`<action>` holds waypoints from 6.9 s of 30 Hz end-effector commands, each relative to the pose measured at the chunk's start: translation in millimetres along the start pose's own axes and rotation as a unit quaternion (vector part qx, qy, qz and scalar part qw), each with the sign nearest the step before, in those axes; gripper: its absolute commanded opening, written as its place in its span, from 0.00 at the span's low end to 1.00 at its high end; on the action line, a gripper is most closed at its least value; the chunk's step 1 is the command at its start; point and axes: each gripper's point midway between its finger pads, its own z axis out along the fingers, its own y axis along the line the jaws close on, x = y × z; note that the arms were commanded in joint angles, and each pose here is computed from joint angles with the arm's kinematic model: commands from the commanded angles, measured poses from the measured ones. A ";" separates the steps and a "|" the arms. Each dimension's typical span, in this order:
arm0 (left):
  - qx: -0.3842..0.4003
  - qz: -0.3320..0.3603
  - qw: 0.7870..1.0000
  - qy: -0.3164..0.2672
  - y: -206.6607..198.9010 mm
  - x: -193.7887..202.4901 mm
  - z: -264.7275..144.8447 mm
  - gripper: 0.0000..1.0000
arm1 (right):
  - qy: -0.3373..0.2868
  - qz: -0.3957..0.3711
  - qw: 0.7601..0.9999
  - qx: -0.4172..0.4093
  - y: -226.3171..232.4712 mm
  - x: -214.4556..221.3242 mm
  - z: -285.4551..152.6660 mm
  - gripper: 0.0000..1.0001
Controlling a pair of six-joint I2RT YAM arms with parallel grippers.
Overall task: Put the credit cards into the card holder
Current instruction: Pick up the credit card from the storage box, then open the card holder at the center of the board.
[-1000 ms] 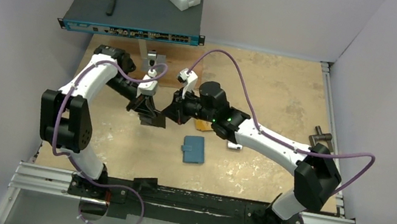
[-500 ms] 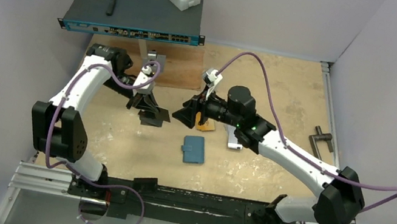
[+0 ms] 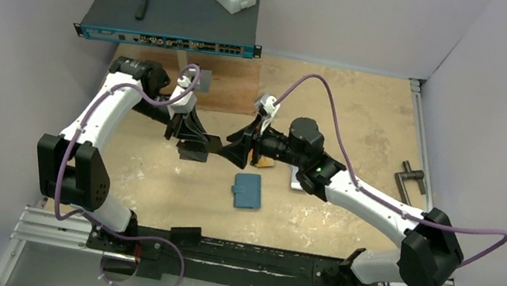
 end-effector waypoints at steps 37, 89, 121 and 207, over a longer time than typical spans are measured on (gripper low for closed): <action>-0.095 -0.272 0.952 0.105 37.8 -26.1 37.0 1.00 | 0.101 0.182 0.931 0.301 -75.8 128.9 -64.4 0.00; -0.157 -0.493 0.836 0.184 7.6 160.1 151.9 0.41 | 0.128 0.240 0.850 0.451 -110.5 191.5 -114.6 0.00; -0.109 -0.444 0.885 0.091 27.0 94.8 176.3 0.28 | 0.174 0.261 0.832 0.458 -109.1 223.3 -133.9 0.00; -0.133 -0.067 0.921 0.360 -4.1 108.0 201.3 0.07 | 0.103 0.322 0.899 0.279 -80.6 212.3 -74.6 0.00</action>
